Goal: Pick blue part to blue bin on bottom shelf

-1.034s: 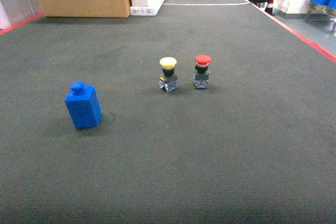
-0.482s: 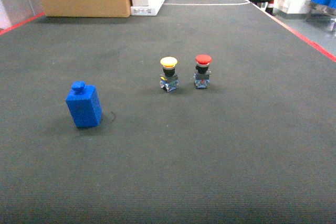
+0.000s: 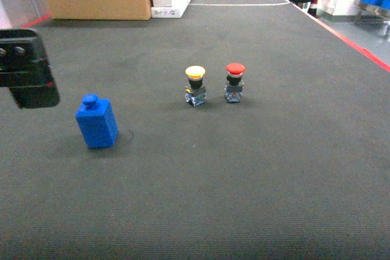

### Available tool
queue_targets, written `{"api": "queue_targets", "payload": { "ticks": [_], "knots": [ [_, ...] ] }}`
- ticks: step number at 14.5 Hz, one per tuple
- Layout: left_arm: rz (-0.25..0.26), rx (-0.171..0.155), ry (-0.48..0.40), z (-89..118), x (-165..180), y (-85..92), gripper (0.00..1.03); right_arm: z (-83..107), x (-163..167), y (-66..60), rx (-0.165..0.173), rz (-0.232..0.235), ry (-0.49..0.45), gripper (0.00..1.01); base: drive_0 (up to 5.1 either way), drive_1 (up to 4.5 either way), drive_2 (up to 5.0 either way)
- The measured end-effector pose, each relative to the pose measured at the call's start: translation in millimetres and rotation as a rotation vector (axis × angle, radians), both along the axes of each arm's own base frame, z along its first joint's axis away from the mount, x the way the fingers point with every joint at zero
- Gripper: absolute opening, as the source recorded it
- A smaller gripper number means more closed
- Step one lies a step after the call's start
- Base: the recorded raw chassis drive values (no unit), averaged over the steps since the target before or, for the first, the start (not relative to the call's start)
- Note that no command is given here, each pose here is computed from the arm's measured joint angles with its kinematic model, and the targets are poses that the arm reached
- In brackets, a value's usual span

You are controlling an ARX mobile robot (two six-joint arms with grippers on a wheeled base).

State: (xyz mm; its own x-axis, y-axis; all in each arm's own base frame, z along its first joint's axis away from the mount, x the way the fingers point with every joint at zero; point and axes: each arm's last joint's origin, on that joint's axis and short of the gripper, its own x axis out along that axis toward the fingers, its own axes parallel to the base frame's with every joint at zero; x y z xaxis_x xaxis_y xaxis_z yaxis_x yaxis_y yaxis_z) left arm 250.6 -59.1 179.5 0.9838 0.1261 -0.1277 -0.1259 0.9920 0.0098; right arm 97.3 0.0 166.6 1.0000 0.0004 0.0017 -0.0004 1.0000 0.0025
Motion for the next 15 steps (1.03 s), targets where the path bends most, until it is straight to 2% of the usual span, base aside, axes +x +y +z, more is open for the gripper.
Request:
{"api": "queue_targets", "payload": {
  "ticks": [5,8,9,11,15],
  "knots": [
    [-0.068,0.033,0.094,-40.4,37.2,-13.6,0.98,0.0,0.0,0.0,0.0,0.0,0.0,0.98,0.0,0.0,0.0],
    [-0.08,0.035,0.12,-61.7,59.9,-18.4,0.98,0.0,0.0,0.0,0.0,0.0,0.0,0.98,0.0,0.0,0.0],
    [-0.071,0.04,0.16,-80.0,75.2,-18.1,0.98,0.0,0.0,0.0,0.0,0.0,0.0,0.98,0.0,0.0,0.0],
    [-0.036,0.027,0.184,-97.5,94.2,-12.4,0.98,0.0,0.0,0.0,0.0,0.0,0.0,0.98,0.0,0.0,0.0],
    [-0.038,0.028,0.221,-125.5,127.2,-9.7,0.98,0.0,0.0,0.0,0.0,0.0,0.0,0.98,0.0,0.0,0.0]
  ]
}}
